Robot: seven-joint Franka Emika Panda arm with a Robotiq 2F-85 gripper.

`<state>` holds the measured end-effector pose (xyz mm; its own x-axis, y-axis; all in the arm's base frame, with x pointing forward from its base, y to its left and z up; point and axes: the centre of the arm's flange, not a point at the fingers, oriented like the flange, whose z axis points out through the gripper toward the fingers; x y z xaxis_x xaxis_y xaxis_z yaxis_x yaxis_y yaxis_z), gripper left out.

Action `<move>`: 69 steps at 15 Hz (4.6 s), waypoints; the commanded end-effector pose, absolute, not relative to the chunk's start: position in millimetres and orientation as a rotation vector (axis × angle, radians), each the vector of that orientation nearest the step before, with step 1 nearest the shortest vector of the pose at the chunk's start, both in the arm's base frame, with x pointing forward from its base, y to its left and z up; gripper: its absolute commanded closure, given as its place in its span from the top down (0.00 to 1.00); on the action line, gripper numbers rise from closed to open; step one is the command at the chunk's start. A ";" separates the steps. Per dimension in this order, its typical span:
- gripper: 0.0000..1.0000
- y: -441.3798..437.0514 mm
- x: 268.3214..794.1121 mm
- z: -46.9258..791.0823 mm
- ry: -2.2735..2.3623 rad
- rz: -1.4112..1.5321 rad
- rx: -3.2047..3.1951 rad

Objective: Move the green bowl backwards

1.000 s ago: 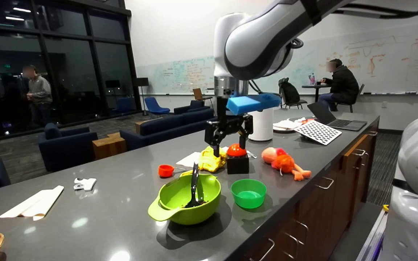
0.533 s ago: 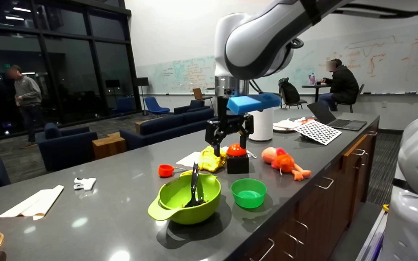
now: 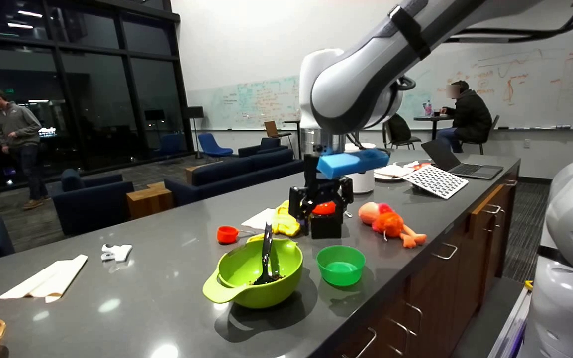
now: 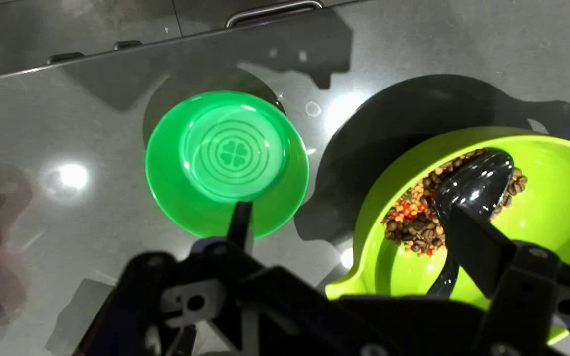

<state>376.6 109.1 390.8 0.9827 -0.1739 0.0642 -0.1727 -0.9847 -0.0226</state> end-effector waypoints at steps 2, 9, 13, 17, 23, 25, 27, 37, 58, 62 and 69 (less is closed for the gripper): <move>1.00 102.6 370.3 346.8 0.157 -0.125 -3.064; 1.00 99.9 369.7 298.4 -0.224 -0.170 -2.985; 1.00 95.1 375.8 287.9 -0.416 -0.147 -2.954; 1.00 92.2 379.3 282.6 -0.569 -0.117 -2.941; 1.00 95.2 379.4 260.4 -0.654 -0.078 -2.916; 1.00 94.8 377.5 254.6 -0.667 -0.058 -2.912; 1.00 94.0 376.6 249.4 -0.671 -0.046 -2.907; 0.21 105.4 381.5 256.1 -0.735 -0.075 -2.902; 0.01 187.3 449.1 416.2 -0.972 -0.095 -3.108; 0.01 198.8 495.3 417.7 -1.055 -0.154 -3.094; 0.01 175.4 569.7 423.0 -1.036 -0.207 -3.140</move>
